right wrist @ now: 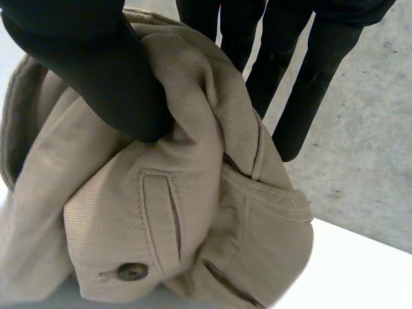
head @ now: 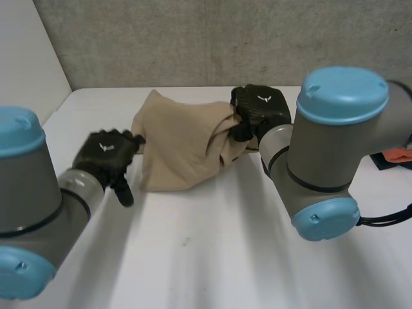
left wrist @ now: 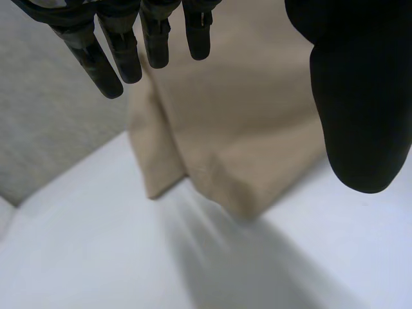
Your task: Fold the laundry.
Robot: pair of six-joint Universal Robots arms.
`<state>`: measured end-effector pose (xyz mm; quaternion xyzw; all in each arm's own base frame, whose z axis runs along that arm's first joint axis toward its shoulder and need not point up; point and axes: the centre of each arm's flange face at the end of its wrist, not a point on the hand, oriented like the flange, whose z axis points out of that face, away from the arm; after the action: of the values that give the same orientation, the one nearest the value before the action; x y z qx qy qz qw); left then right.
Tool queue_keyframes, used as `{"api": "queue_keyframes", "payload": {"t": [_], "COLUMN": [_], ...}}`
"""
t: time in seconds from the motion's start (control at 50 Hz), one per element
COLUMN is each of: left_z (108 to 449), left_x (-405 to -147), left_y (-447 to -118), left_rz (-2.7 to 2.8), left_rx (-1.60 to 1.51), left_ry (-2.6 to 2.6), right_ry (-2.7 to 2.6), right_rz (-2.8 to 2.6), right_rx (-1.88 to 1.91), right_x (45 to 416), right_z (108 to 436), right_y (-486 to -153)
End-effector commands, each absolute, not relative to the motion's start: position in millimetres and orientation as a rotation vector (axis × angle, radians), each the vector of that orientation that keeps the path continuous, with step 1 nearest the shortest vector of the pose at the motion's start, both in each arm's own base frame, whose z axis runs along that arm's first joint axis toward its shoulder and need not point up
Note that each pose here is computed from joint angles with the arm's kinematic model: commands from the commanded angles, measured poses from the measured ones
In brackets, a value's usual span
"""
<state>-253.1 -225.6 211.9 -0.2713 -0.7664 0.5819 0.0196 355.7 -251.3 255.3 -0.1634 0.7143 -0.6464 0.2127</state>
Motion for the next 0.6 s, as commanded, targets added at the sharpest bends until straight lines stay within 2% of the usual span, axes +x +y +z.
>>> {"api": "queue_keyframes", "payload": {"t": [0.02,0.16,0.36,0.6], "left_z": [171.9,156.7,156.0,144.8], "left_x": [-258.0,-271.4,-297.7,-321.8], "left_y": [-240.7,-254.2,-255.2,-245.7], "left_rz": [1.660,1.553,1.429,1.479], "left_rx": [-0.801,-0.613,-0.431,-0.439], "left_ry": [-2.464,-2.507,-2.477,-2.480], "right_ry": [1.909,1.842,1.835,1.814], "right_rz": [-1.624,-1.475,-1.255,-1.187], "right_rx": [-0.287,-0.161,0.018,0.094], "right_x": [361.1,366.0,371.5,365.9], "right_z": [285.2,298.4,285.7,286.9], "right_y": [-231.5,-214.5,-196.6,-193.5]}}
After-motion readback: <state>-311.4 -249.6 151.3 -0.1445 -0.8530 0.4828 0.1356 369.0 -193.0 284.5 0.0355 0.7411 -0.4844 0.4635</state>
